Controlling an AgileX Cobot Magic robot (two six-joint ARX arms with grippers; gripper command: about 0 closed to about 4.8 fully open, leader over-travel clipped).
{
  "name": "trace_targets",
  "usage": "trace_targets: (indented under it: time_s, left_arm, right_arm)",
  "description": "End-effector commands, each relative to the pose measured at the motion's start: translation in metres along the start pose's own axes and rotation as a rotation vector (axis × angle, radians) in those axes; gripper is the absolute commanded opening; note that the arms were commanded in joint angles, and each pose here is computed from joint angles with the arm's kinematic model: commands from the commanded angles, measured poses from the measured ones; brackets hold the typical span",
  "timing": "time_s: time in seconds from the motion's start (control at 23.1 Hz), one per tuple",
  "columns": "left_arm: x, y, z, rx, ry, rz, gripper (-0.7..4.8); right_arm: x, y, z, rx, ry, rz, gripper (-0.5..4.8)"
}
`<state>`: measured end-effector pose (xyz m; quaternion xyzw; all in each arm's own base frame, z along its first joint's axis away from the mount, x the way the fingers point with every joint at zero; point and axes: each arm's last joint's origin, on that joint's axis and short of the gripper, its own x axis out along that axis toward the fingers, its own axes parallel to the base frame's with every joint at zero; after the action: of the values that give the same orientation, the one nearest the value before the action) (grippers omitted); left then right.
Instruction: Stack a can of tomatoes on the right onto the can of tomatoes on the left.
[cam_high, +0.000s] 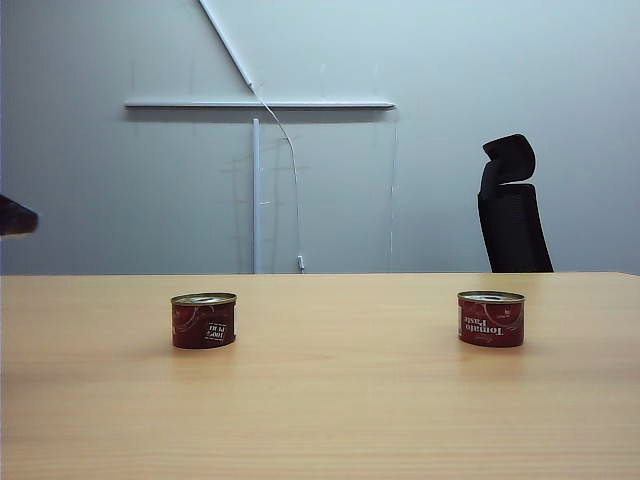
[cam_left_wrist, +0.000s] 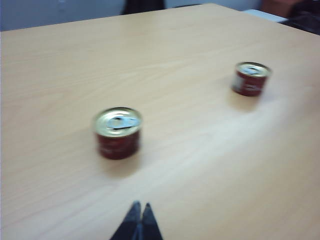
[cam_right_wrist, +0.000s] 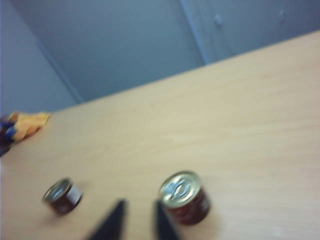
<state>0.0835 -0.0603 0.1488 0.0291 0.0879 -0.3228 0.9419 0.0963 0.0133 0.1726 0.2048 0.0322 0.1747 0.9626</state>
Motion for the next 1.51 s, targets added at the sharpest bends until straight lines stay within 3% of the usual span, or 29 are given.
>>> trace_targets:
  time_s: [0.04, 0.17, 0.3, 0.73, 1.12, 1.17, 1.21, 1.3, 1.34, 1.38, 1.43, 1.51]
  left_arm:
    - [0.0, -0.006, 0.002, 0.011, -0.009, -0.057, -0.04]
    - [0.0, -0.006, 0.002, 0.011, -0.008, -0.058, -0.04]
    - [0.0, -0.006, 0.002, 0.011, -0.009, -0.057, -0.04]
    - [0.0, -0.006, 0.002, 0.011, -0.009, -0.055, -0.04]
    - [0.0, -0.006, 0.002, 0.011, -0.009, -0.054, -0.04]
    - [0.0, -0.006, 0.002, 0.011, -0.009, -0.054, -0.04]
    - [0.0, -0.006, 0.002, 0.011, -0.009, -0.054, -0.04]
    - [0.0, -0.006, 0.002, 0.011, -0.01, -0.052, -0.04]
    - [0.0, -0.006, 0.002, 0.011, -0.009, -0.052, -0.04]
    - [0.0, -0.006, 0.002, 0.011, -0.01, -0.052, -0.04]
    - [0.0, -0.006, 0.002, 0.011, -0.009, -0.052, -0.04]
    - [0.0, -0.006, 0.002, 0.011, -0.009, -0.052, -0.04]
  right_arm:
    - [0.012, 0.008, -0.007, -0.103, 0.093, 0.013, 4.79]
    - [0.034, 0.021, -0.022, -0.317, 0.152, -0.046, 4.79]
    - [0.056, 0.028, -0.038, -0.431, 0.244, -0.075, 4.79]
    - [0.145, 0.02, -0.065, -0.44, 0.38, -0.173, 4.79]
    - [0.171, 0.011, -0.081, -0.333, 0.398, -0.266, 4.79]
    - [0.171, 0.011, -0.081, -0.334, 0.399, -0.267, 4.56]
    - [0.171, 0.011, -0.081, -0.334, 0.399, -0.267, 3.71]
    - [0.171, 0.011, -0.081, -0.333, 0.397, -0.264, 1.53]
    - [0.172, 0.012, -0.08, -0.33, 0.394, -0.254, 0.75]
    - [0.174, 0.014, -0.079, -0.317, 0.387, -0.209, 0.26]
    - [0.176, 0.017, -0.077, -0.299, 0.379, -0.153, 0.26]
    - [0.193, 0.039, -0.068, -0.208, 0.38, 0.088, 0.21]
